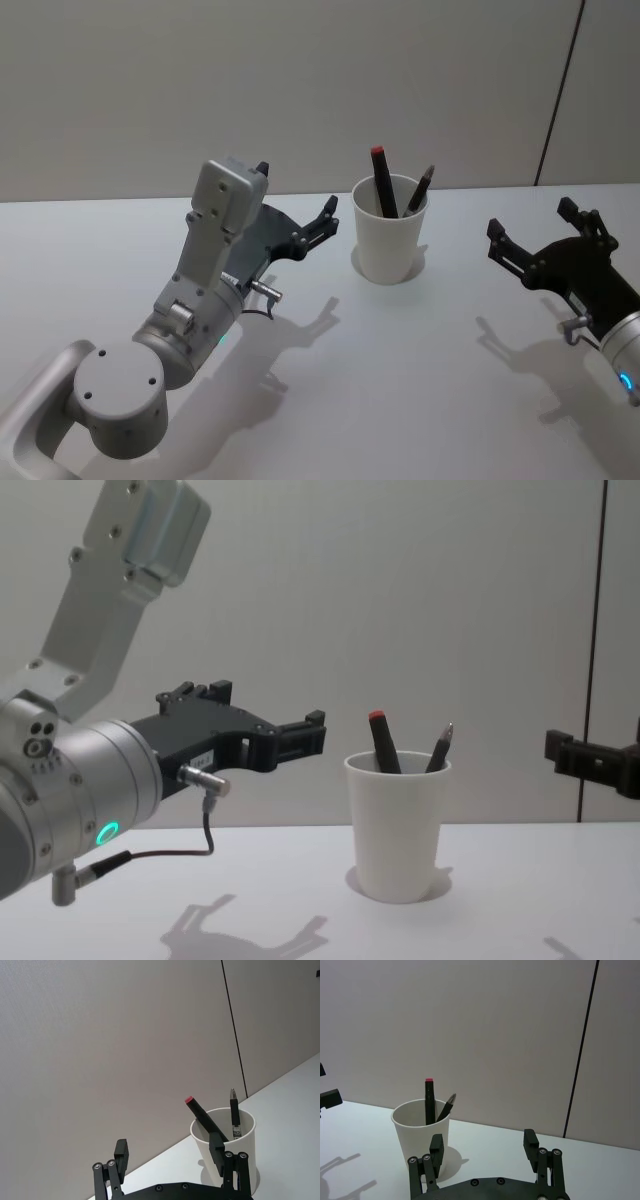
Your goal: Place the pen into the pen holder.
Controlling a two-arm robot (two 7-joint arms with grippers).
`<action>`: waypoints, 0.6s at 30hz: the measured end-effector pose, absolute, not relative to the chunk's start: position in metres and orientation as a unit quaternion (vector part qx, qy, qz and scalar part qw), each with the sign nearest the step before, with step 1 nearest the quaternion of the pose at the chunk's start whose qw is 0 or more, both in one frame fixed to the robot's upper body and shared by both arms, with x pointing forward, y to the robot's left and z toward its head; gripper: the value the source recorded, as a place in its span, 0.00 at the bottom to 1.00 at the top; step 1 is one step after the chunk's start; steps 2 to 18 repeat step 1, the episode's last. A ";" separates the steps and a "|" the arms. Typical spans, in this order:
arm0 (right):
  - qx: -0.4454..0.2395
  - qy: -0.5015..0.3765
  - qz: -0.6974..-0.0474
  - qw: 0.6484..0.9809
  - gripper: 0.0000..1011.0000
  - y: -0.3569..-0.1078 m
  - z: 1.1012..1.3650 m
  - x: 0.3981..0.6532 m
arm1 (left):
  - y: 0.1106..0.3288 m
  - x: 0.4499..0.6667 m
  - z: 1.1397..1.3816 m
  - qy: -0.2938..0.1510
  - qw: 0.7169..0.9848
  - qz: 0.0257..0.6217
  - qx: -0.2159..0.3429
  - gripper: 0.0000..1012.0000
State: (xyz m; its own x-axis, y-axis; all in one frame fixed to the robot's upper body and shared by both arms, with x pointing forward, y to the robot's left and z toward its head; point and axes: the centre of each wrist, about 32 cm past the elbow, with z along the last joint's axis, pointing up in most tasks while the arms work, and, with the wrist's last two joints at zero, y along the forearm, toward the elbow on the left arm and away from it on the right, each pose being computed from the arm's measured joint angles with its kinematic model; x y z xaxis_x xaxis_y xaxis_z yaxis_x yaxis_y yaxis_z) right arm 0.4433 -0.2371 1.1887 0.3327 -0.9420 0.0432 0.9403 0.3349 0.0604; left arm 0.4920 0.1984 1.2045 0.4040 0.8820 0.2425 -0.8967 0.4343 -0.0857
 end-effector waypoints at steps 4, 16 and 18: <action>0.012 -0.035 -0.577 0.816 0.99 -0.237 1.189 0.443 | 0.198 0.492 1.204 -0.126 0.837 0.531 0.029 0.99; 0.012 -0.035 -0.577 0.816 0.99 -0.237 1.189 0.443 | 0.198 0.492 1.204 -0.126 0.837 0.531 0.029 0.99; 0.012 -0.035 -0.577 0.816 0.99 -0.237 1.189 0.443 | 0.198 0.492 1.204 -0.126 0.837 0.531 0.029 0.99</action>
